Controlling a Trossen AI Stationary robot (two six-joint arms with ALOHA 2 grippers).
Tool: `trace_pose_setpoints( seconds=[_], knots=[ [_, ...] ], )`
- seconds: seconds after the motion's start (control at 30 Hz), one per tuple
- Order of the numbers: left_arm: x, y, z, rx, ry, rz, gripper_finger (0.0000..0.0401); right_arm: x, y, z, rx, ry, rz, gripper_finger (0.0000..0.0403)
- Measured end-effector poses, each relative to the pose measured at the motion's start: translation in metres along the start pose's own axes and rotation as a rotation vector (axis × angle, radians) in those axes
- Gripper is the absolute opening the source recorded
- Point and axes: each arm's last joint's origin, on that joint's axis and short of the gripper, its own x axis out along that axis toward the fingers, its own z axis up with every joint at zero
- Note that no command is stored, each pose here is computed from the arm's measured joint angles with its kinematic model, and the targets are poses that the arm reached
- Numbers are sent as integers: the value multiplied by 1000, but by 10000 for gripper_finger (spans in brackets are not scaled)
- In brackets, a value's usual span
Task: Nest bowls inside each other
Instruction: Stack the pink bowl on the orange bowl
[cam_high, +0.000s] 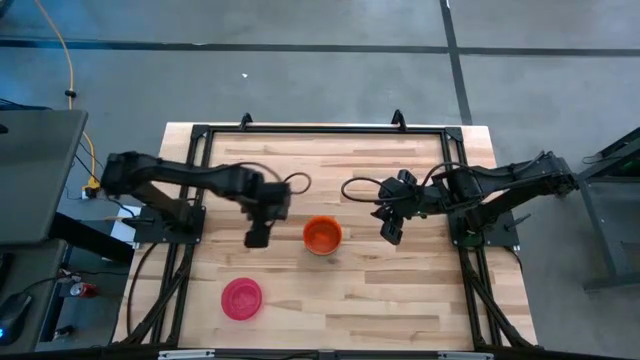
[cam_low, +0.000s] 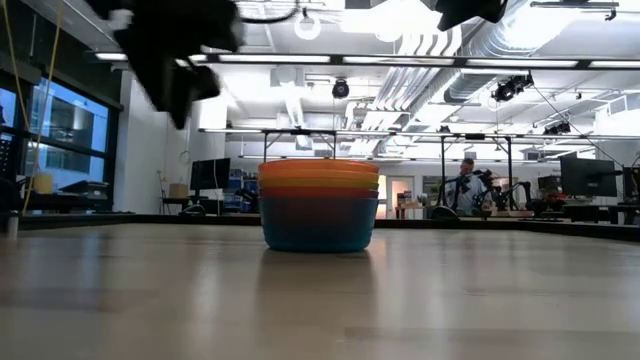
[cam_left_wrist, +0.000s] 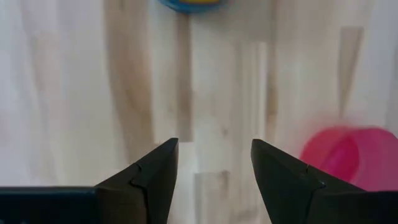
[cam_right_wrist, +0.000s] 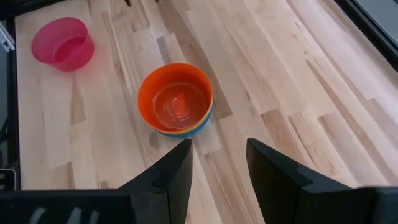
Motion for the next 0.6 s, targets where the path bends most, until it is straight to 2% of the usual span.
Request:
trace_pose_setpoints(
  seconds=[0.17, 0.33, 0.6],
  knots=[
    [4, -19, -28, 5, -51, -34, 193, 0, 0, 1, -24, -12, 4, 144],
    [12, -38, -43, 18, -126, -67, 193, 1, -1, 4, -36, -31, 7, 144],
    [43, -71, -67, 54, -82, -120, 193, 1, -2, 6, -33, -41, 1, 144]
  ],
)
